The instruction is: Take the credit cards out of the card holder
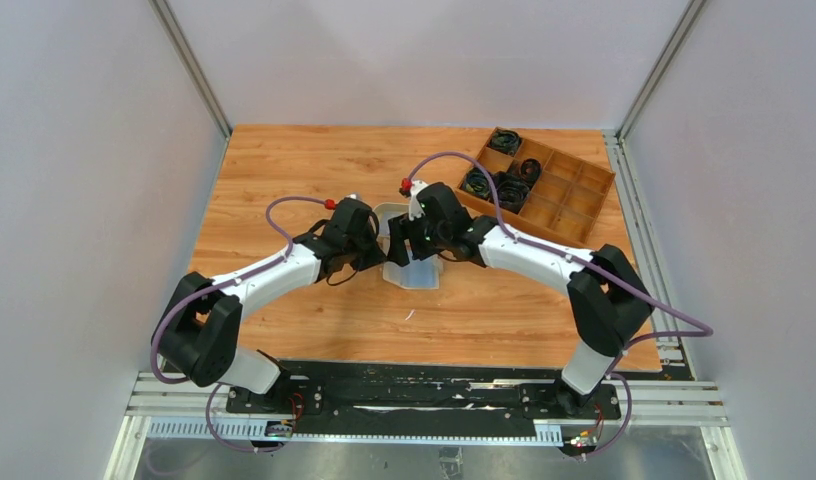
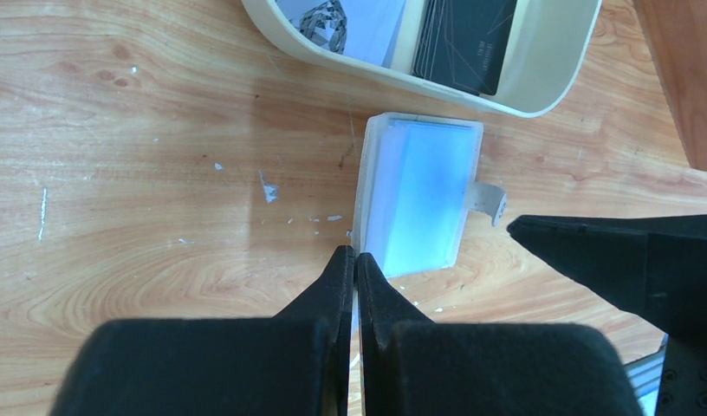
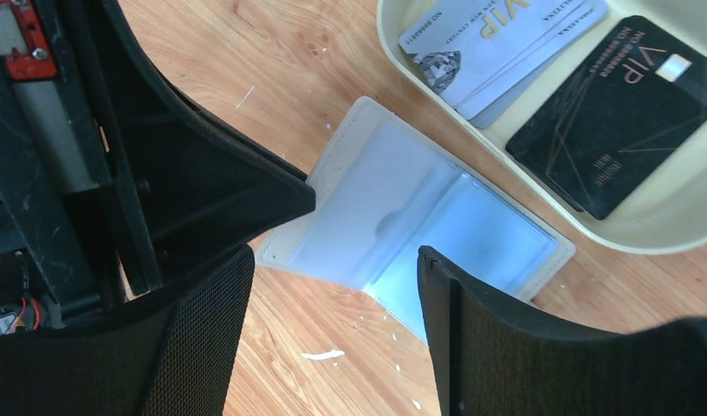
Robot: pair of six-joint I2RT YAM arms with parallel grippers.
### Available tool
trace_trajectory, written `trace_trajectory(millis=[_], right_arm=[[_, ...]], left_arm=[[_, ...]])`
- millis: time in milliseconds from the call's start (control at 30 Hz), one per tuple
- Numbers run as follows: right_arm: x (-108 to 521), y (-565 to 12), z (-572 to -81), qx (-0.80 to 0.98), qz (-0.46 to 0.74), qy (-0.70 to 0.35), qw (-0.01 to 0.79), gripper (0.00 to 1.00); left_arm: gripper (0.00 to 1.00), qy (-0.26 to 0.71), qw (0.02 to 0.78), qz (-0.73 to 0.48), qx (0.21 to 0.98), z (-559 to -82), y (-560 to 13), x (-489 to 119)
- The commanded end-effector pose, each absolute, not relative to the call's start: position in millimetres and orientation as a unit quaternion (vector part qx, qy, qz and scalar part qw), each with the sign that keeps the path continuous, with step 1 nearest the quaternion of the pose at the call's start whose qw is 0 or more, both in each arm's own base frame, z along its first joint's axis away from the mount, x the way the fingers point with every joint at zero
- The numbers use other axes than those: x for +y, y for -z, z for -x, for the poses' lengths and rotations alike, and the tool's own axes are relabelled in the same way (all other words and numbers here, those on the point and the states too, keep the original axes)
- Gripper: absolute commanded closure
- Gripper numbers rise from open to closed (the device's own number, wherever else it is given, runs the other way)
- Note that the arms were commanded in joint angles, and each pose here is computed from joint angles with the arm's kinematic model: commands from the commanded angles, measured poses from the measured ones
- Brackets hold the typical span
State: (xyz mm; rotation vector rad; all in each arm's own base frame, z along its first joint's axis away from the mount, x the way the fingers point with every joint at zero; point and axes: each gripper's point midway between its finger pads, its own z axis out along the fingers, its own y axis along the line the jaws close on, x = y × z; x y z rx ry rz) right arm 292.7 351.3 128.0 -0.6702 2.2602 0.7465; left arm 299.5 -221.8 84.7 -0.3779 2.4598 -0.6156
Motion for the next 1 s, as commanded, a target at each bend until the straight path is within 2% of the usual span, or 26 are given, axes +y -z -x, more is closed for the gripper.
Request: trace_trajectory(millis=[0,733,967], right_arm=[[368.9,-117.9,-284.8,0.860,0.254,-0.318,0.308,0.27],[376.1,-69.5,-281.5,0.862,0.267,-0.321,0.288,0.27],[369.0,-48.5,-284.2,0.879,0.264,-0.289,0.273,0.27]], left_arm=[[1.00,0.219,0.288,0.146,0.921,-303.2,-88.9,-218.8],[1.00,0.195,0.275,0.153,0.929,-300.6,-82.0,-212.7],[1.00,0.193,0.274,0.153,0.930,-300.4,-82.3,-212.7]])
